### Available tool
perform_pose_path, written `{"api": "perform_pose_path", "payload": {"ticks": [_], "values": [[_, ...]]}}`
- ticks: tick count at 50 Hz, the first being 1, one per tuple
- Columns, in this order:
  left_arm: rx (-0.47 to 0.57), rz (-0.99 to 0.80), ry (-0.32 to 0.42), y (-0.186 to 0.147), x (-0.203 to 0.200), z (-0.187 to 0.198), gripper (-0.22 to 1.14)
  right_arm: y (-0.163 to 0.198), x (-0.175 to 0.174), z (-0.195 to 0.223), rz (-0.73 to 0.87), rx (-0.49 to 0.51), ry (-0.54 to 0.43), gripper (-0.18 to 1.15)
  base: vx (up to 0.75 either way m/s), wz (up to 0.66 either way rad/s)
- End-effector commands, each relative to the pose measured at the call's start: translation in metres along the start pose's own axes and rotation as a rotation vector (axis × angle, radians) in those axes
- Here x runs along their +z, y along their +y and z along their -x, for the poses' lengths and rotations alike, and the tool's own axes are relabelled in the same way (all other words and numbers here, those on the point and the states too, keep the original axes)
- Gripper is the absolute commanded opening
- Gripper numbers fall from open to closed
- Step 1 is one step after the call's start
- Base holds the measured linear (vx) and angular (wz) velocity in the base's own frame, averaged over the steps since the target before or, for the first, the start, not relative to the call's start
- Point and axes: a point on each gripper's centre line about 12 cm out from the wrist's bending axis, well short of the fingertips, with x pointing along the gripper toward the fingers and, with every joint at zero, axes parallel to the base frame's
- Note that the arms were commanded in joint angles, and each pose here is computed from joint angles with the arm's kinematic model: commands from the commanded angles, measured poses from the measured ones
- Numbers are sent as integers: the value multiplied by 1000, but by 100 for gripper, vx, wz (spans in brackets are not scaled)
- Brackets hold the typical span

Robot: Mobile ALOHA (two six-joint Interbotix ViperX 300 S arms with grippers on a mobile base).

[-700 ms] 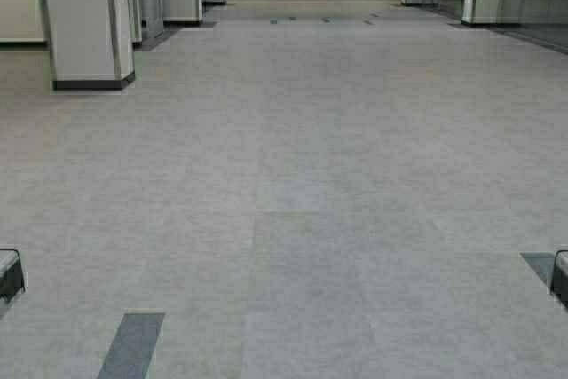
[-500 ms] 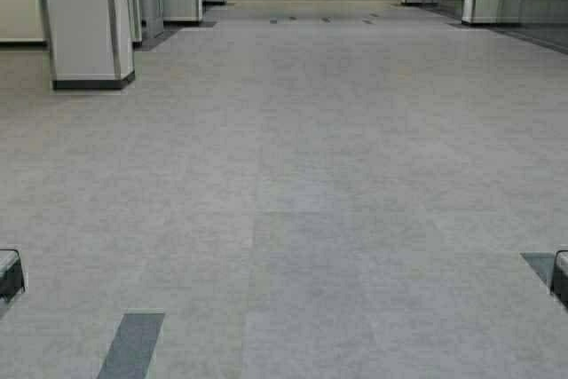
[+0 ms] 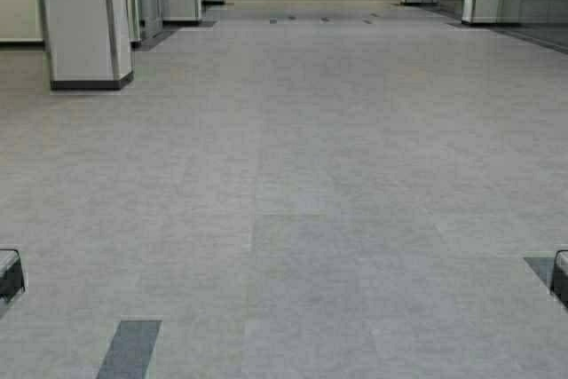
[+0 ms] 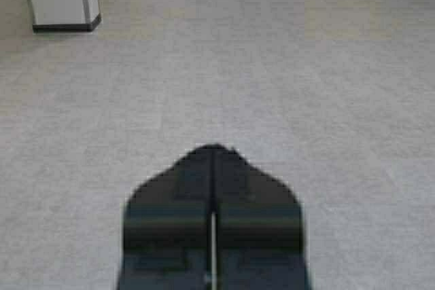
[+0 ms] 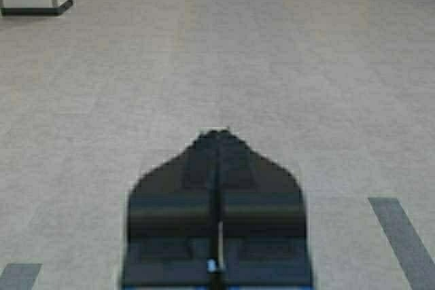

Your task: Navigate to elevator, push the call button, then enter the elevator

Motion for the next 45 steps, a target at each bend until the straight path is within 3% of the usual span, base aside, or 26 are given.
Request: {"api": "perform_pose_path", "payload": {"ticks": [1,27,45], "values": [[-1,2,-14,0,6,-3,3,0,10,-3,-2,0,-29,4,25,1],[-2,2,-37,0,6,-3,3,0,12,-3,-3,0,-38,4,33,-1],[-4,-3,-98,0,5,1,3,0,19,3,0,0,-77,4,44,10]]}}
